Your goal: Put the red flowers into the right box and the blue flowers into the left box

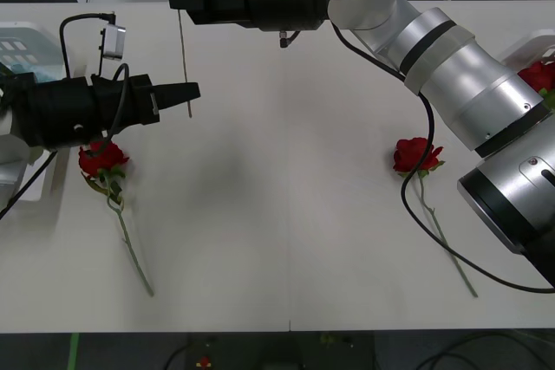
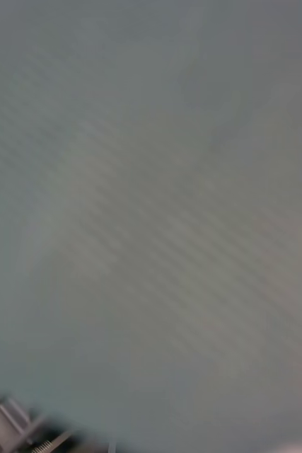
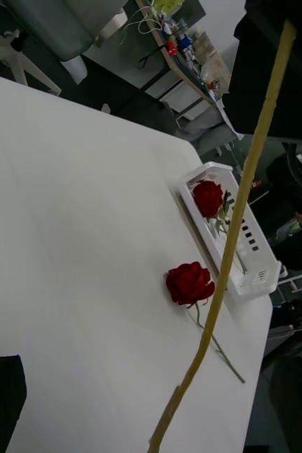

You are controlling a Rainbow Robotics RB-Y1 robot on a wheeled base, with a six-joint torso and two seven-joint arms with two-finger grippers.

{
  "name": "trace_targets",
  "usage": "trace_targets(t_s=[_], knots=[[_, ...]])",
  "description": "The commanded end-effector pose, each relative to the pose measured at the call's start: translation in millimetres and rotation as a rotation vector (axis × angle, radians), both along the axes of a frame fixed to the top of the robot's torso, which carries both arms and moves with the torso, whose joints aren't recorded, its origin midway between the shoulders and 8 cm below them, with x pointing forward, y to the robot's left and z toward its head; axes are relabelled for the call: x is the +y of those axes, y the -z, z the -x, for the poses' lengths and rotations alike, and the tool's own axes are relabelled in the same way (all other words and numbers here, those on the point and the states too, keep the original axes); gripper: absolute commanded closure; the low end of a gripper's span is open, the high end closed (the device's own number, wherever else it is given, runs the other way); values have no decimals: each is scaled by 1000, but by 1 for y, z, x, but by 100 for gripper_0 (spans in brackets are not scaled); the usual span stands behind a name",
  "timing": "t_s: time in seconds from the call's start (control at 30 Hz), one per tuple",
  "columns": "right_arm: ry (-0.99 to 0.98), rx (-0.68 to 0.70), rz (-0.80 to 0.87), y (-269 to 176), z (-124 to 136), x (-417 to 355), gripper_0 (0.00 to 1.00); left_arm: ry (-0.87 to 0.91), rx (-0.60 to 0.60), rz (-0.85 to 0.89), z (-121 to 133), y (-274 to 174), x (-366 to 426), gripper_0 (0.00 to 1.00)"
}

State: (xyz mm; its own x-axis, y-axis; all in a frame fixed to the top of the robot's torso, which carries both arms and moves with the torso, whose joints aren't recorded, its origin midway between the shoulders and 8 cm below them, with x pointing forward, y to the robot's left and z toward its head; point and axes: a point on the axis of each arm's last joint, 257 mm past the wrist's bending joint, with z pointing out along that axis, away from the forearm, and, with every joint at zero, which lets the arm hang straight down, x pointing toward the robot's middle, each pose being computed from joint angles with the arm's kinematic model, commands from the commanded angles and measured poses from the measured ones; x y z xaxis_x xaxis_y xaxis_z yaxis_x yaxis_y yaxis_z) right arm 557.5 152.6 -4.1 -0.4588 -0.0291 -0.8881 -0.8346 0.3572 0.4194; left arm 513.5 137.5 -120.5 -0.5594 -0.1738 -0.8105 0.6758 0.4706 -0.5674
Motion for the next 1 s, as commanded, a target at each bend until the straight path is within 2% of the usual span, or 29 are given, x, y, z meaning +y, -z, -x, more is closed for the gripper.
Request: trace_targets(t_s=[0.03, 0.1, 0.67, 0.7, 0.73, 0.77, 0.9, 0.93, 1.0], knots=[[-76, -86, -22, -33, 26, 31, 100, 52, -26, 44, -7, -26, -36, 53], [-75, -87, -21, -33, 26, 31, 100, 58, -28, 54, -6, -28, -39, 100], [-72, -84, -31, -35, 25, 31, 100, 94, -40, 101, 2, -38, -47, 100], [-69, -84, -32, -35, 24, 31, 89, 96, -41, 102, 3, -39, -47, 100], [-68, -87, -34, -37, 24, 31, 73, 96, -41, 103, 3, -39, -47, 100], [-62, -83, -39, -37, 23, 31, 43, 96, -41, 103, 3, -39, -47, 100], [-56, -79, -44, -38, 22, 30, 43, 90, -45, 105, 1, -41, -44, 100], [-54, -77, -46, -38, 21, 31, 9, 87, -46, 100, 1, -40, -42, 100], [-51, -77, -47, -39, 20, 30, 5, 83, -44, 91, 0, -40, -39, 100]])
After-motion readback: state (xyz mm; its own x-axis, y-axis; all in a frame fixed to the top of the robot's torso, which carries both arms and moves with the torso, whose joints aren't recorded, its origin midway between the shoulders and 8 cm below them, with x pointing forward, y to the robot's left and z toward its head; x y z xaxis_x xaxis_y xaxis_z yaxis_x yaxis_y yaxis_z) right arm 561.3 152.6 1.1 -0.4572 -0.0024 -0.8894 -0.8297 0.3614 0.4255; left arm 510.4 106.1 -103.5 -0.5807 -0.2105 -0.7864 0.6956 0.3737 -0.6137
